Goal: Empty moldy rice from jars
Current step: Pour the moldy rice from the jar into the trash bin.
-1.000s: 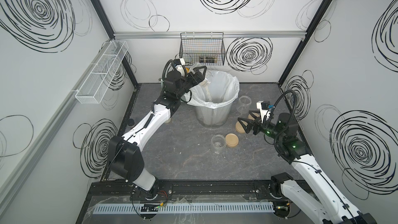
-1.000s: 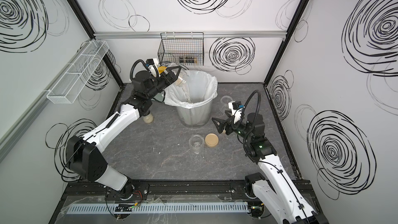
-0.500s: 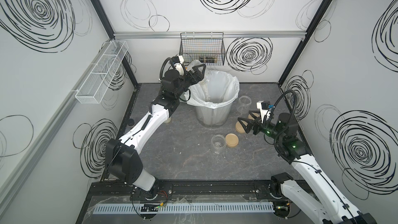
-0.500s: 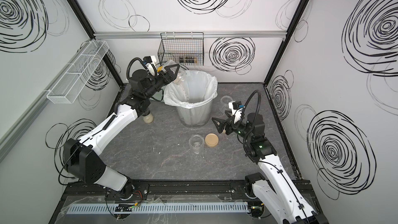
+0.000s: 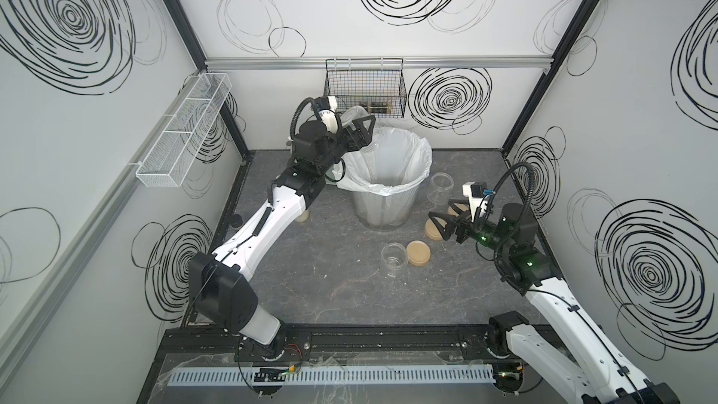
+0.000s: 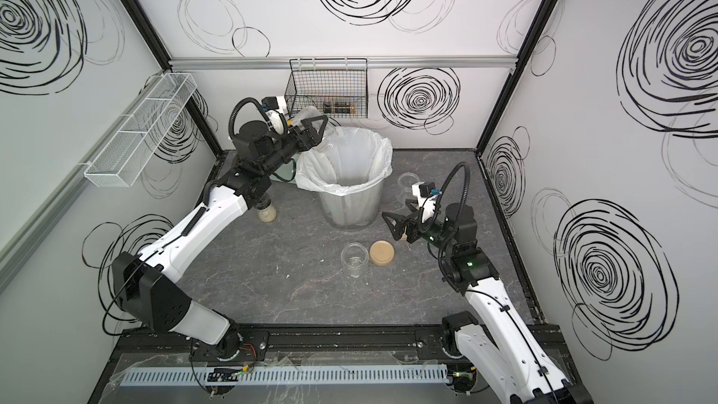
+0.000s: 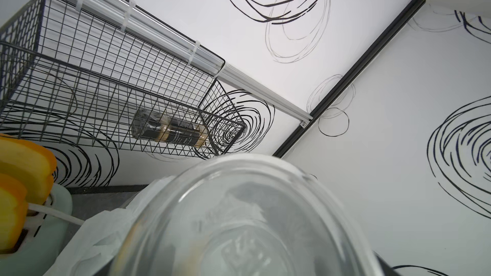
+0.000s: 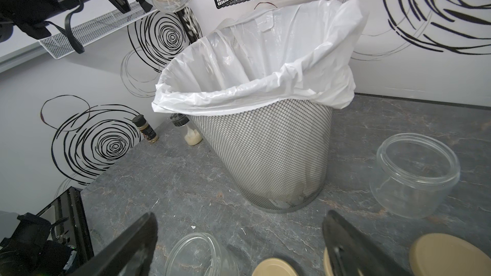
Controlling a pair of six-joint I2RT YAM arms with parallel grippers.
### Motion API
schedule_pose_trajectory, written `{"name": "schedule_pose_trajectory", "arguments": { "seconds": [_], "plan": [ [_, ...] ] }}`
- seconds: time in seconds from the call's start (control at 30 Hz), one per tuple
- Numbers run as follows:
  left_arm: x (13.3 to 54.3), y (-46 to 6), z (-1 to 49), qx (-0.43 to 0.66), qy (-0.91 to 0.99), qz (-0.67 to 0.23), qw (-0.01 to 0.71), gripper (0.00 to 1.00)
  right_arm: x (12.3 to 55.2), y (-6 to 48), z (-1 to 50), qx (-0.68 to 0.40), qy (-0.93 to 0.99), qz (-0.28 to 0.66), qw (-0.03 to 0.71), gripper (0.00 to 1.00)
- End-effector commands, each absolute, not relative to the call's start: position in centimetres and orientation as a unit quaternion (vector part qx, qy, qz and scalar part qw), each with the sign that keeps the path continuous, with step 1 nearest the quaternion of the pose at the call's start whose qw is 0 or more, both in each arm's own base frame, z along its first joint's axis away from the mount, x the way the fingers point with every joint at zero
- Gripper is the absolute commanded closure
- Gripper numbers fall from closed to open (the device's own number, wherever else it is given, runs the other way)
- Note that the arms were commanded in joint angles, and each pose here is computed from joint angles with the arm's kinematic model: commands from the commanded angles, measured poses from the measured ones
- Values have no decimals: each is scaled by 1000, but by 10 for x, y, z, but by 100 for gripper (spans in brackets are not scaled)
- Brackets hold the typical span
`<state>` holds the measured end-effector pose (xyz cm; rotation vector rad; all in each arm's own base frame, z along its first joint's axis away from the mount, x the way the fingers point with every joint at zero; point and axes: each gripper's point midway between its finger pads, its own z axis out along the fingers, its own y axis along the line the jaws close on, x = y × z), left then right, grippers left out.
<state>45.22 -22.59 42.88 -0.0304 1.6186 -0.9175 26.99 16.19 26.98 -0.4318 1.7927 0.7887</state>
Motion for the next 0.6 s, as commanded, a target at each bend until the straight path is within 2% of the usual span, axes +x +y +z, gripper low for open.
{"name": "schedule_pose_trajectory", "arguments": {
  "seconds": [0.0, 0.57],
  "plan": [
    [438, -223, 488, 15, 639, -391, 662, 20, 270, 163, 274, -185, 746, 334, 545, 2],
    [439, -256, 480, 94, 664, -299, 679, 19, 269, 162, 273, -184, 747, 333, 544, 2]
  ]
}}
